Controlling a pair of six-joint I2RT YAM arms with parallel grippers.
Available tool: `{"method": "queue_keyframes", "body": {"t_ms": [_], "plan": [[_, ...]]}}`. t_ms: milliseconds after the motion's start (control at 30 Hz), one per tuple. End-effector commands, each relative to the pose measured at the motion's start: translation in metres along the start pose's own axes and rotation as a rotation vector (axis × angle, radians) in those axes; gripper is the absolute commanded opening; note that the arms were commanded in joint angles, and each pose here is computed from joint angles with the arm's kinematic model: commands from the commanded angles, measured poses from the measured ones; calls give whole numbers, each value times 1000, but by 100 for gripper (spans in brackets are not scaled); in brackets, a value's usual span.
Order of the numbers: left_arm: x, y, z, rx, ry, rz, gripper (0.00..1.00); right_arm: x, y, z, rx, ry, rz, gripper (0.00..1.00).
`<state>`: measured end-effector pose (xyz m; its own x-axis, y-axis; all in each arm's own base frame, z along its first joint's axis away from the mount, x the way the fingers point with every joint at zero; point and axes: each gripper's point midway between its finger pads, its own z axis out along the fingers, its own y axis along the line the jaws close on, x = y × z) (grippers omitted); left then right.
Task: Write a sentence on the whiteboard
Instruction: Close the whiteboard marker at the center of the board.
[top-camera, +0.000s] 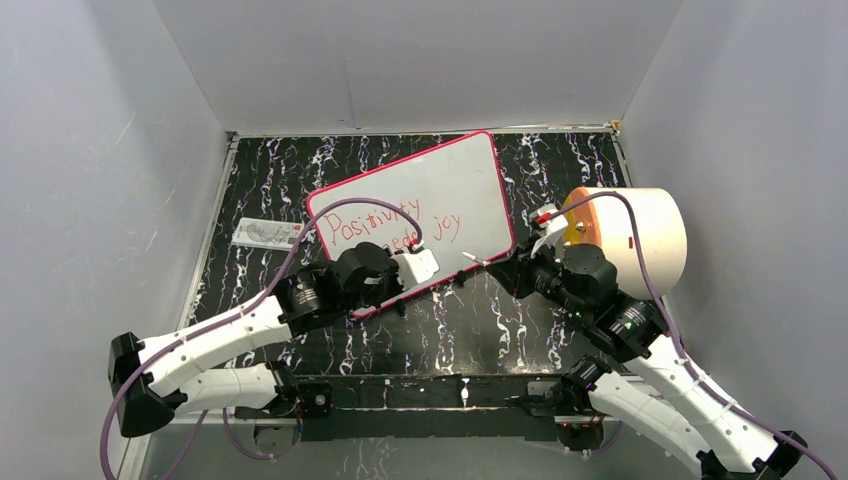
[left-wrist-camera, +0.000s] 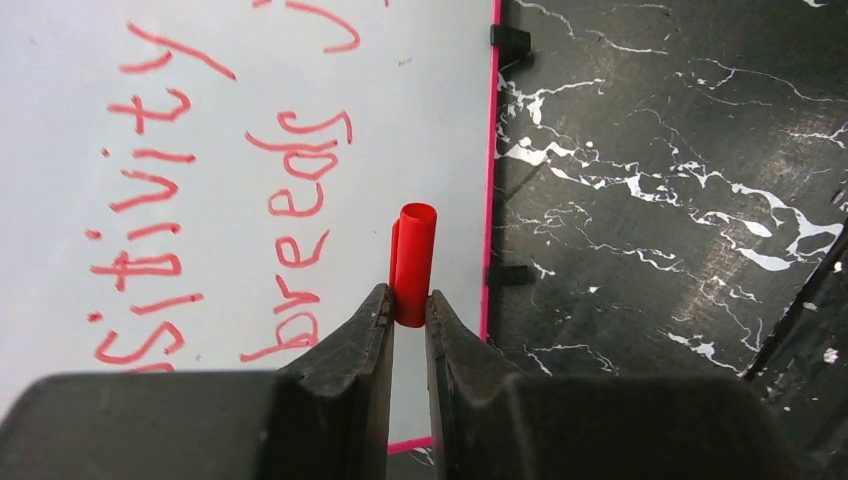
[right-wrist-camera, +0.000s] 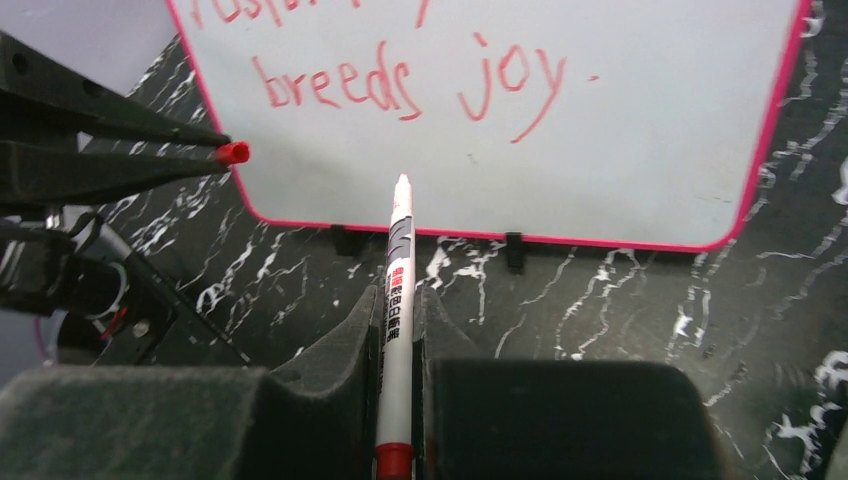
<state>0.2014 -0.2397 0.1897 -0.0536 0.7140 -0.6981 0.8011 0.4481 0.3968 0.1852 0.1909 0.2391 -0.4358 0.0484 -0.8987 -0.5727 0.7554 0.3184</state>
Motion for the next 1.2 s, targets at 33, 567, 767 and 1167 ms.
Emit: {"method": "queue_keyframes", "body": {"t_ms": [33,567,767,1167], "plan": [[-16,-5,-6,65,-112,187,0,-33,45,-3,-229,-72,-37,0],[-29,-11,-18,102,-256,379,0,-36,82,-5,-438,-51,-61,0],[-28,-13,-16,113,-253,385,0,-32,88,-2,-479,-20,-64,0],[-27,-14,-12,116,-240,375,0,-28,89,-2,-491,2,-78,0]]}}
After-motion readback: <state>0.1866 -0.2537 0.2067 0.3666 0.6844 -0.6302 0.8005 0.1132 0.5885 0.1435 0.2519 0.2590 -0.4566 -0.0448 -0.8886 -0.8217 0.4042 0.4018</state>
